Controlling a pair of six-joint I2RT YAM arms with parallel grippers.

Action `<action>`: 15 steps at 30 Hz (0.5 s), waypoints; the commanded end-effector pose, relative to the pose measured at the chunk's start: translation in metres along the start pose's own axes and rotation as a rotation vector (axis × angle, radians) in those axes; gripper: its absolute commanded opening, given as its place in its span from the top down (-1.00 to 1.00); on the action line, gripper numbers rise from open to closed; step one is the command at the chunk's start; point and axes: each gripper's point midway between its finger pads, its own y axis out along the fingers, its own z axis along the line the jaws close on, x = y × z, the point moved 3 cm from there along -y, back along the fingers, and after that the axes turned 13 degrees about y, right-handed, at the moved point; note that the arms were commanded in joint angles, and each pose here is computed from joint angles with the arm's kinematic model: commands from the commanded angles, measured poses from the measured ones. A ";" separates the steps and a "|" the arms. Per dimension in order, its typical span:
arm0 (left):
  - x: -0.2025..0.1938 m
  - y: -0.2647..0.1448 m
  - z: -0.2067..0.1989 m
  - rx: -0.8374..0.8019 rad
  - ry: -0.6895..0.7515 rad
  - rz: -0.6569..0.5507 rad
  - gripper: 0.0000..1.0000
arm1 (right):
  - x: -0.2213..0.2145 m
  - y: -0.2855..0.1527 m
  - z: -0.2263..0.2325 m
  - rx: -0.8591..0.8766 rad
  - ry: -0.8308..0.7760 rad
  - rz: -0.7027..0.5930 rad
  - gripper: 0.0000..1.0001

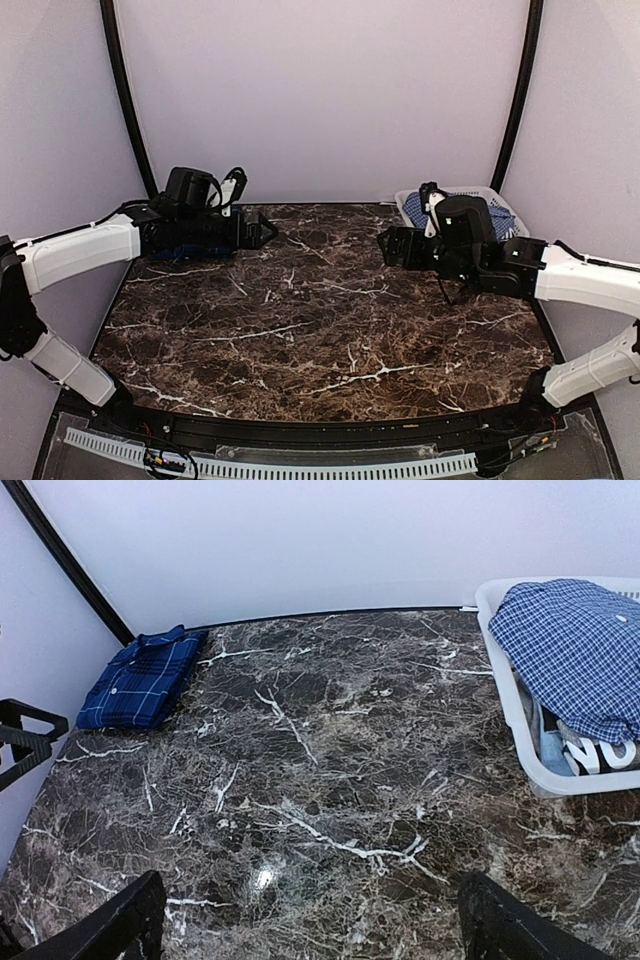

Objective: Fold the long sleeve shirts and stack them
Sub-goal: Reset both arms

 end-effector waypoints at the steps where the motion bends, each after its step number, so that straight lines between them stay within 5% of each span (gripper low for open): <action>1: 0.013 -0.016 -0.025 -0.073 0.071 -0.062 -0.98 | 0.014 -0.014 -0.007 -0.005 0.044 -0.076 -0.97; 15: 0.005 -0.023 -0.049 -0.113 0.168 -0.066 -0.98 | 0.011 -0.018 -0.024 -0.064 0.049 -0.100 -0.97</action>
